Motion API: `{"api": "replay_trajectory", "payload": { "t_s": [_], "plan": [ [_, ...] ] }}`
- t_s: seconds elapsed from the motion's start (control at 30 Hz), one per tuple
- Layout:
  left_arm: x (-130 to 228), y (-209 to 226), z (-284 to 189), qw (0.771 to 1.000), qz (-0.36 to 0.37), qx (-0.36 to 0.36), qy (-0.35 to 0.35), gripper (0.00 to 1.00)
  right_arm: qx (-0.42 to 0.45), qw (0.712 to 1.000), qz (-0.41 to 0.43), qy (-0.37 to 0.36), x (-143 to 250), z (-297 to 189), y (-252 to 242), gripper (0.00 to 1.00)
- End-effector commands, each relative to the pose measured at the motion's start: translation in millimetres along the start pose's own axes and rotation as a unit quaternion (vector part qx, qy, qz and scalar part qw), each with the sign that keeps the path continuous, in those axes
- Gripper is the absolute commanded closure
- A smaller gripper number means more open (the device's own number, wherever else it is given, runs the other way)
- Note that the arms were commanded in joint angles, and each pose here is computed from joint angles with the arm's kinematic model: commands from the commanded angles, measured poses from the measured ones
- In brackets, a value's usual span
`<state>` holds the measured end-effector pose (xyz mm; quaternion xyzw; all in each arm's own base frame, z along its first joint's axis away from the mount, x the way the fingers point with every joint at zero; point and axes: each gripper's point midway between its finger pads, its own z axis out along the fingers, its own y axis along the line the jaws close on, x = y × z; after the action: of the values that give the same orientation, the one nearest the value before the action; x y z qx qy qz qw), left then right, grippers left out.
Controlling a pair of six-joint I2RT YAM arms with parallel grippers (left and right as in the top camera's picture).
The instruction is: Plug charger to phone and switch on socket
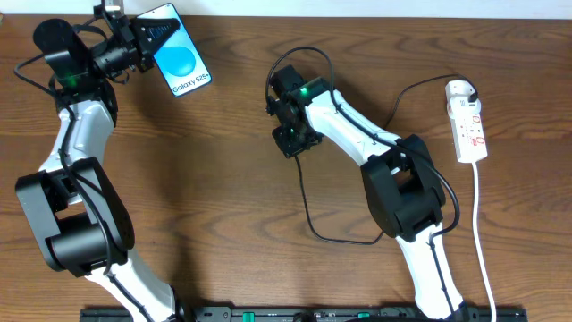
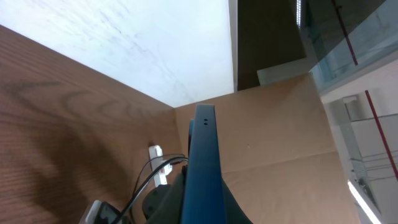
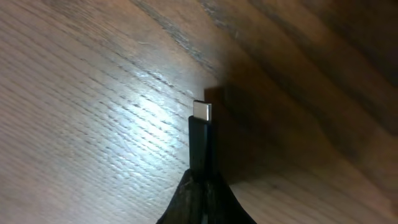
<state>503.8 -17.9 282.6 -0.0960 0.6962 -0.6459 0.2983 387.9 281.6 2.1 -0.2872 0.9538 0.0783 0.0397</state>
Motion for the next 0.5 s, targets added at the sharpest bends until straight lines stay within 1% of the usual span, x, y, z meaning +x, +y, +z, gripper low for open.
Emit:
{"api": "replay_trajectory", "payload": {
  "t_s": [0.0,0.07,0.2,0.33,0.47],
  "plan": [
    [-1,-12,-2,1.000,0.017,0.006,0.003,0.93,0.051,0.998,-0.039,0.007,2,0,-16,0.95],
    [-1,-12,-2,1.000,0.017,0.006,0.003,0.92,0.068,0.997,-0.038,0.010,4,-1,-22,0.93],
    [-1,-12,-2,1.000,0.017,0.006,0.003,0.93,0.068,0.997,-0.042,0.014,6,-1,-22,0.89],
    [-1,-12,-2,1.000,0.017,0.006,0.003,0.93,0.060,0.997,-0.041,0.018,7,-1,-19,0.74],
    [-1,-12,-2,1.000,0.017,0.006,0.003,0.93,0.009,1.000,-0.005,0.015,7,0,-9,0.67]
  ]
}}
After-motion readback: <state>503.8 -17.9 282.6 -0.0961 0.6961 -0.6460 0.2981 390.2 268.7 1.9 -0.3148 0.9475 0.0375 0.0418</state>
